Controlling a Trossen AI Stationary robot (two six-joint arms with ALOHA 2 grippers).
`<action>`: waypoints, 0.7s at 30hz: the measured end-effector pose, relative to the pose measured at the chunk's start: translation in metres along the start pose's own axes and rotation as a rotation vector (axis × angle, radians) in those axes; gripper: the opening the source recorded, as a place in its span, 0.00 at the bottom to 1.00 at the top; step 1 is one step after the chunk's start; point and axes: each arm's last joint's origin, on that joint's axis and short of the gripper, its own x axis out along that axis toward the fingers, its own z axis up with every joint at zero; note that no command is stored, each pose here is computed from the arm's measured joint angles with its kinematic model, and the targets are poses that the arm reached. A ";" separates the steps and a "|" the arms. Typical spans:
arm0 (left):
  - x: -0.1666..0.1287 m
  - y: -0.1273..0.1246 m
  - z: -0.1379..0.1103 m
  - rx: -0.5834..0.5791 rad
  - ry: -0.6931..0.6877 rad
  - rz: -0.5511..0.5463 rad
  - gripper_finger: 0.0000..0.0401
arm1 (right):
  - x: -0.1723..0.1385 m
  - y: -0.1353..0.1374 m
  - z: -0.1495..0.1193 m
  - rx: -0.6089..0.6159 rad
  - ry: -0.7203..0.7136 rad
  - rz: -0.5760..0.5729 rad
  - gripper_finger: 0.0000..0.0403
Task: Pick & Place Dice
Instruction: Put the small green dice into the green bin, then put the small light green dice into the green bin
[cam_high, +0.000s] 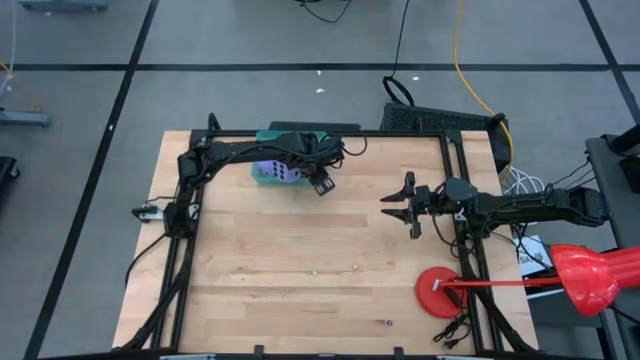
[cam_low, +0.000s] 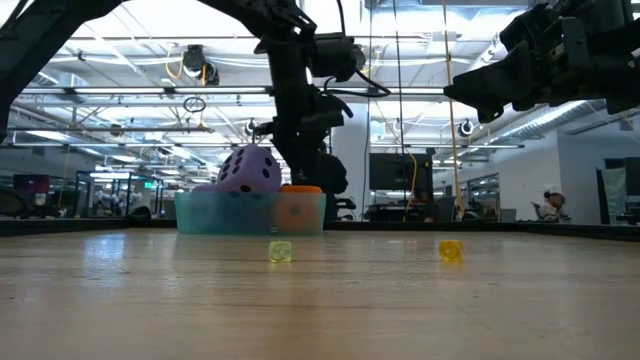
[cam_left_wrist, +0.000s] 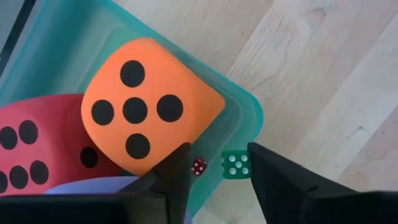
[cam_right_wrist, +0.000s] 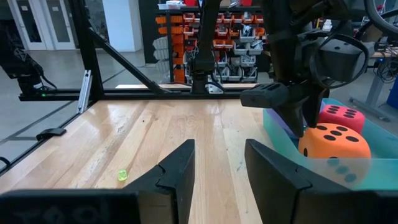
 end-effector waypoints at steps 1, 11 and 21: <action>0.000 0.000 0.000 0.001 0.000 0.000 0.43 | 0.000 0.000 0.000 0.000 0.000 0.000 0.32; 0.000 0.002 0.000 -0.016 0.000 0.001 0.45 | 0.000 0.000 0.000 0.000 0.000 0.000 0.32; 0.000 0.002 0.002 -0.033 -0.018 -0.006 0.45 | 0.000 0.000 0.000 0.000 0.000 0.000 0.32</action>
